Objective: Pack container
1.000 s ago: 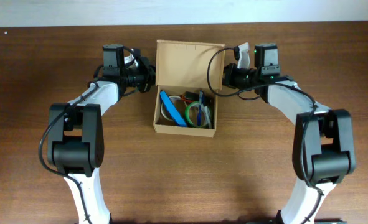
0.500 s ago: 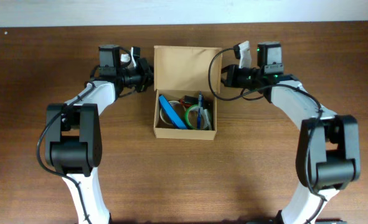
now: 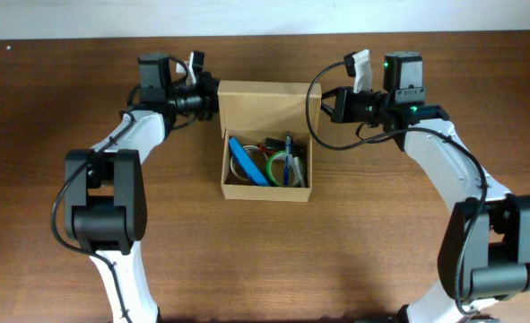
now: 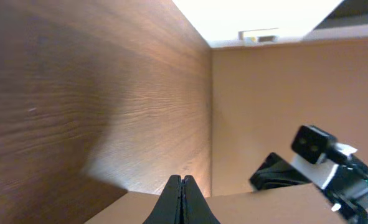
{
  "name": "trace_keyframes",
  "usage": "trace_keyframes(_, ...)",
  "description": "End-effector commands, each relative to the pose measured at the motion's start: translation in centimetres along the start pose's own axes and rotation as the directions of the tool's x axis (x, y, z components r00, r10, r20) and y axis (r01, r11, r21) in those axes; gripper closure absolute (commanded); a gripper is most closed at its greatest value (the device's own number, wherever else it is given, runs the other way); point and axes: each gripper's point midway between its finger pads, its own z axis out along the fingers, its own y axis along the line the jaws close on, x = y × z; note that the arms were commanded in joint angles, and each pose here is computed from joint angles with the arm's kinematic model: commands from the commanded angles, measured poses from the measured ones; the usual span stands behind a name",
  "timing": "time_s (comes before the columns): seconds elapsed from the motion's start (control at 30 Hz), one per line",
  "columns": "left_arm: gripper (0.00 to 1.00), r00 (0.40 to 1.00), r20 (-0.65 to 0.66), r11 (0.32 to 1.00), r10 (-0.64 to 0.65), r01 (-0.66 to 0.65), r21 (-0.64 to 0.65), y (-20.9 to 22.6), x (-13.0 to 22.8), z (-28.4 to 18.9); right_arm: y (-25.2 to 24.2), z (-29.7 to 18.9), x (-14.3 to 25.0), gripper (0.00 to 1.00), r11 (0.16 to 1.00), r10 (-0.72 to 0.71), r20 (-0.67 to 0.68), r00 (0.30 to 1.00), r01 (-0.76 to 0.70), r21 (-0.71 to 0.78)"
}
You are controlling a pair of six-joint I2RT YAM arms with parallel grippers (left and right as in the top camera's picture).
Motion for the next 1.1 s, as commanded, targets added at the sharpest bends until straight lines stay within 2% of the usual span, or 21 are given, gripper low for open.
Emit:
trace_keyframes(0.0,0.98,0.997,-0.04,0.995,0.07,-0.067,0.068,-2.1,-0.2,-0.2,2.5,-1.5,-0.6,0.96,0.996,-0.073,0.009,0.997,0.073,-0.044)
trace_keyframes(0.37,0.98,0.987,-0.105,0.983,0.123,-0.106,0.148,-4.1,0.7,-0.5,7.0,-4.0,2.3,0.96,0.992,-0.125,-0.083,0.989,0.121,-0.045)
trace_keyframes(0.57,0.98,0.987,-0.106,0.983,0.124,-0.108,0.15,-4.1,0.7,-0.5,9.4,-3.6,4.7,0.96,0.986,-0.162,-0.156,0.974,0.168,0.024)
trace_keyframes(0.7,0.98,0.988,-0.096,0.984,0.121,-0.107,0.14,-4.0,0.5,-0.5,9.4,-2.6,7.2,0.96,0.975,-0.138,-0.245,0.96,0.175,0.138)
trace_keyframes(0.97,0.98,0.996,-0.067,0.997,0.063,-0.061,0.04,-3.4,-0.1,-0.1,10.2,-0.6,10.6,0.97,0.953,-0.112,-0.335,0.936,0.197,0.231)
trace_keyframes(1.07,0.98,0.997,-0.058,0.993,0.057,-0.063,-0.099,-2.4,-0.1,-0.2,10.0,0.6,11.8,0.96,0.95,-0.092,-0.37,0.925,0.192,0.244)
